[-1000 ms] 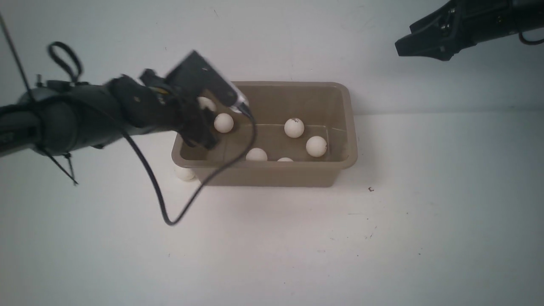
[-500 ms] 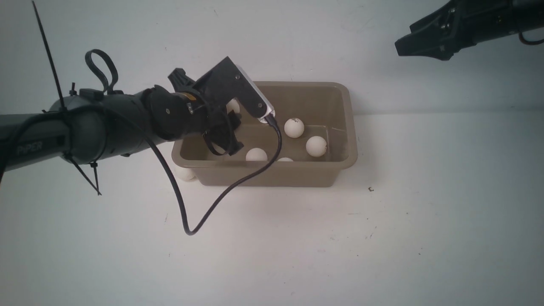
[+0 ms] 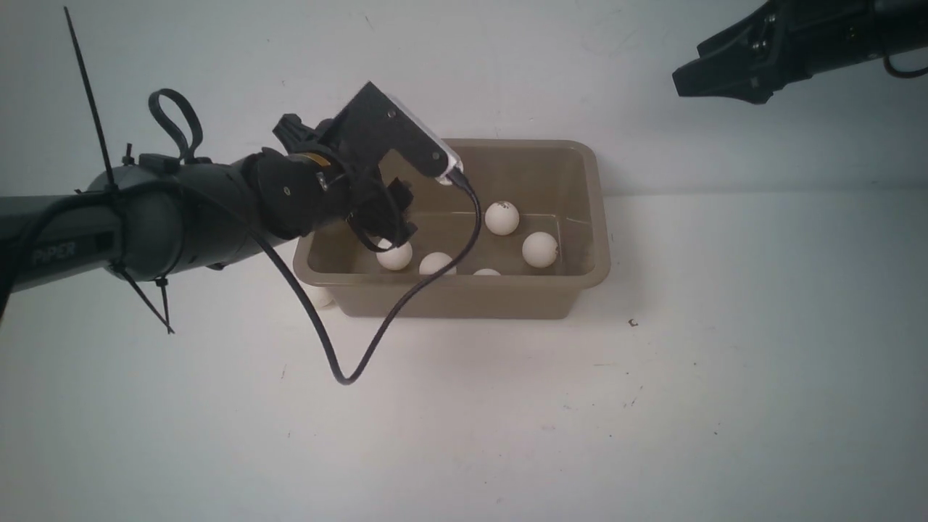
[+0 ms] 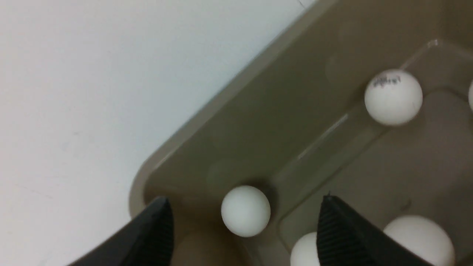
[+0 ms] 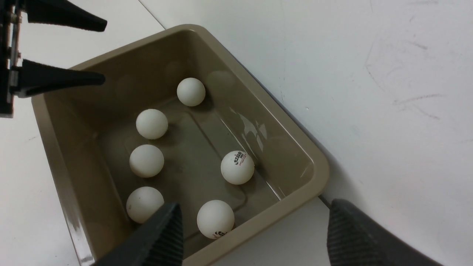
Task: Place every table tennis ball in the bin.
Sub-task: Use the left arm to put the table tennis ball into the box, then use the left arm to clamp the table tennis ball closest to it
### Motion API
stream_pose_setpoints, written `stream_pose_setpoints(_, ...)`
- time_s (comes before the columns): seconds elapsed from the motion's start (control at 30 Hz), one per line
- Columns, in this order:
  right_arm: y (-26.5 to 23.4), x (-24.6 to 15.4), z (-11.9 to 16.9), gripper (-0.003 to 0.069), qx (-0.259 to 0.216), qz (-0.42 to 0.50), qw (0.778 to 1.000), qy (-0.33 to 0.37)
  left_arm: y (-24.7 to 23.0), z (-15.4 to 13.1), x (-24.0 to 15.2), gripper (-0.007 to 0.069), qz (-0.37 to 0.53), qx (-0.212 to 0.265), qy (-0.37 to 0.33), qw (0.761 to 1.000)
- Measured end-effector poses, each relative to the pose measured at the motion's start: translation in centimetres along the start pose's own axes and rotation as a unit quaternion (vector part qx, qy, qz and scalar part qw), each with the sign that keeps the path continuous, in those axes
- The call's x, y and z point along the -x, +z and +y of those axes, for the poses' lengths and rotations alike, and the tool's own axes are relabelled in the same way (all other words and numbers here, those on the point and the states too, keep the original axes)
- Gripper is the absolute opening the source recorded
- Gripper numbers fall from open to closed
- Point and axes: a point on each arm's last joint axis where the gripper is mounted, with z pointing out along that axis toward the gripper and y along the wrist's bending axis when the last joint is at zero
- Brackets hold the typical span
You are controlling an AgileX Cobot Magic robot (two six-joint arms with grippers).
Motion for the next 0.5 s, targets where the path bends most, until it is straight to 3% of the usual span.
stream_pose_setpoints(0.33,0.0,0.3,0.1,0.0475,0.007,-0.015,1.0,0.008,-4.5,3.6,3.8,0.0468,-0.072,0.065,-0.078,0.992)
stream_pose_setpoints(0.5,0.0,0.3,0.1,0.0475,0.007,-0.016,1.0,0.009,-7.2,4.7,5.7,0.0468,-0.107,0.071,-0.135,0.983)
